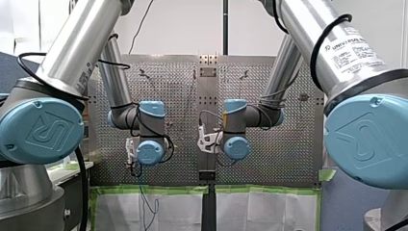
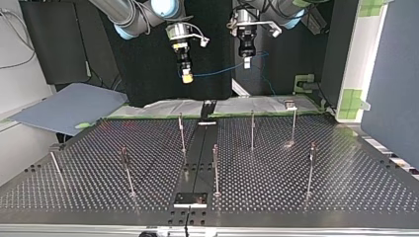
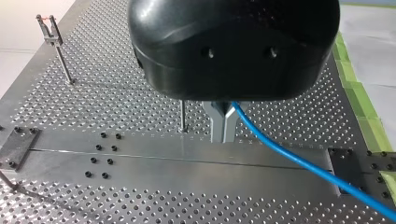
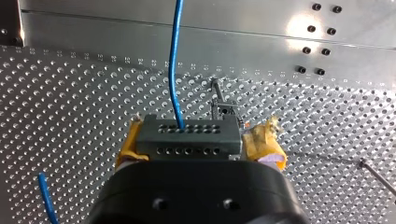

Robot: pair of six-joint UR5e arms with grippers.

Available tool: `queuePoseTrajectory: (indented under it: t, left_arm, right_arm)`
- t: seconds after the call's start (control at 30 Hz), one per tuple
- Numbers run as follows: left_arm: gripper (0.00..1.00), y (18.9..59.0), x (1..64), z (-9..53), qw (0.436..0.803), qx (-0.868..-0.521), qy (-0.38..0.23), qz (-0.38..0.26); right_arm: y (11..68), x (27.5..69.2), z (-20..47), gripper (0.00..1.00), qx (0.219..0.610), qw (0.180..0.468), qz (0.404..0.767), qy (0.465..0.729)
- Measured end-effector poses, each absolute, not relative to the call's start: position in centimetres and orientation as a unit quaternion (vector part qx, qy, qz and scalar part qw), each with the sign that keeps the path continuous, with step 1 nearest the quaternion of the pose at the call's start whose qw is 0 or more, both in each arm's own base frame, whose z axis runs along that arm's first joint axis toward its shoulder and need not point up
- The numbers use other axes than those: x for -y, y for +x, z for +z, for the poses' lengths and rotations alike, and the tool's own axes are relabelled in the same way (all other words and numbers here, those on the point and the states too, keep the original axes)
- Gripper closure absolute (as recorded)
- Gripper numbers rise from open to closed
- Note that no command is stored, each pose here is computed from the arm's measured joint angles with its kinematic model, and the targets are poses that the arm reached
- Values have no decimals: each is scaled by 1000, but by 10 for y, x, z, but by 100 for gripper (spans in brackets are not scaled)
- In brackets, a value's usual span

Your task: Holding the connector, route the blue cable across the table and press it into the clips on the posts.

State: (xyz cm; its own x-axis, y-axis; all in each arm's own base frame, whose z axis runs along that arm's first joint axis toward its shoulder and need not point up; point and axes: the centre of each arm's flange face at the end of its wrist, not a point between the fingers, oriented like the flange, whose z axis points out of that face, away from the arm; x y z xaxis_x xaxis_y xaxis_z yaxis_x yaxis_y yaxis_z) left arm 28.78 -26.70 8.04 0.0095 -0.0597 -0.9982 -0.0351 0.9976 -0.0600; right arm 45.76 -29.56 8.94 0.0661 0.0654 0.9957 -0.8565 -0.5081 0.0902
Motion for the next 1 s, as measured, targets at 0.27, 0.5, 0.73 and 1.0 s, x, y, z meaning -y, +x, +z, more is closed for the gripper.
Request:
queuePoseTrajectory:
  t: [0.27, 0.5, 0.73, 1.0]
  left_arm:
    - [100, 288, 267, 80, 710, -704, -34, -9]
    - [100, 288, 267, 80, 710, -704, -34, -9]
    - [100, 288, 267, 80, 710, -704, -34, -9]
    - [100, 288, 267, 80, 710, -704, -34, -9]
  right_arm:
    - [458, 296, 89, 100, 318, 381, 605, 623]
    - [458, 296, 89, 100, 318, 381, 605, 623]
    - [458, 296, 89, 100, 318, 381, 605, 623]
    - [458, 296, 89, 100, 318, 381, 605, 623]
